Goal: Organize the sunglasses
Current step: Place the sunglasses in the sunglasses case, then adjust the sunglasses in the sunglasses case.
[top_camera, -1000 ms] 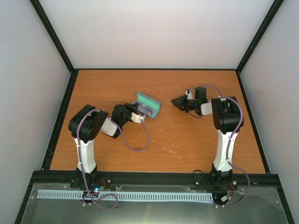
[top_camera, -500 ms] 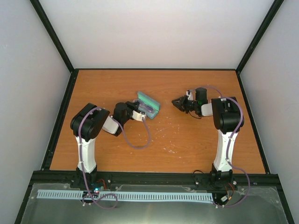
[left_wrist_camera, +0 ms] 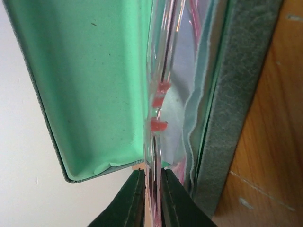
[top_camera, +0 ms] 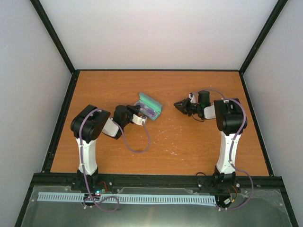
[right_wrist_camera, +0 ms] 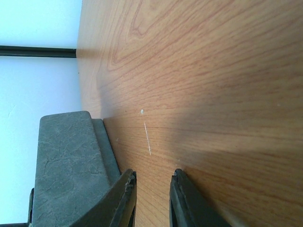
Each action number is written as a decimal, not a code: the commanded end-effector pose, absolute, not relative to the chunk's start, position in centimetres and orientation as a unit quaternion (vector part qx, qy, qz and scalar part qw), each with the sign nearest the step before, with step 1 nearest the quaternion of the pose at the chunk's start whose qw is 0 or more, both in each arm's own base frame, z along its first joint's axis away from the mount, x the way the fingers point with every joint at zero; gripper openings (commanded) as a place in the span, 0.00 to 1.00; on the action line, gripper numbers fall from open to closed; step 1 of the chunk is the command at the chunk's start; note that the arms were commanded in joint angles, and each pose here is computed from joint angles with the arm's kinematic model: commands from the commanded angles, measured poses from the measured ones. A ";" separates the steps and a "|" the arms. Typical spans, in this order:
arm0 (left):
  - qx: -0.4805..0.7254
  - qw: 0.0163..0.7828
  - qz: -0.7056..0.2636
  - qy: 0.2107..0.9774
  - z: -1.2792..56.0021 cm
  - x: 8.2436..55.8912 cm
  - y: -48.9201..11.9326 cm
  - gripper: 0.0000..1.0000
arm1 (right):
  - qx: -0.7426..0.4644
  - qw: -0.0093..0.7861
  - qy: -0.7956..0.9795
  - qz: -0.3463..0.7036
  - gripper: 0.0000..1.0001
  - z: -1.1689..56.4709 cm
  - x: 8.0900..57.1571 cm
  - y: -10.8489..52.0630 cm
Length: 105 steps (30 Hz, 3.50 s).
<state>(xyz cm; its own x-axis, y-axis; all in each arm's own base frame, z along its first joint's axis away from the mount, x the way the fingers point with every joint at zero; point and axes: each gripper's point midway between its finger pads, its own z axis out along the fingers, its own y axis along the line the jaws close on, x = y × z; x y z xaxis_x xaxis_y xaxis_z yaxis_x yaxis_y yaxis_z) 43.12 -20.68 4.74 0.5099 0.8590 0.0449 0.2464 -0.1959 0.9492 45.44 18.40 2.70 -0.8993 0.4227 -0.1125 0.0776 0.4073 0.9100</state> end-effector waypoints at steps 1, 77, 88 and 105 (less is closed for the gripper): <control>0.718 0.510 0.306 0.363 5.0 43.2 -20.7 0.13 | 0.151 0.167 0.821 0.524 0.20 2.3 45.3 18.2; 0.714 0.240 -0.149 0.640 6.4 40.6 -20.2 0.01 | 0.068 0.110 0.824 0.551 0.16 4.1 45.8 25.1; 0.714 0.235 -0.132 0.646 4.4 41.9 -20.1 0.01 | 0.067 0.112 0.824 0.552 0.16 4.2 45.8 25.1; 0.713 0.251 -0.125 0.642 4.1 43.4 -20.7 0.01 | 0.070 0.107 0.824 0.552 0.16 4.0 45.6 25.1</control>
<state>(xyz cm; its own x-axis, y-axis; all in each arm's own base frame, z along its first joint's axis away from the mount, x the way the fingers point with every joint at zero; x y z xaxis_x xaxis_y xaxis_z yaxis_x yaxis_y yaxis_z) 42.47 -19.91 4.10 0.1324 0.8660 -0.4822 0.9814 -0.0462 0.1866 46.19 24.76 4.31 -0.9627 0.2488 -0.1060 -0.0015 0.3872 0.9220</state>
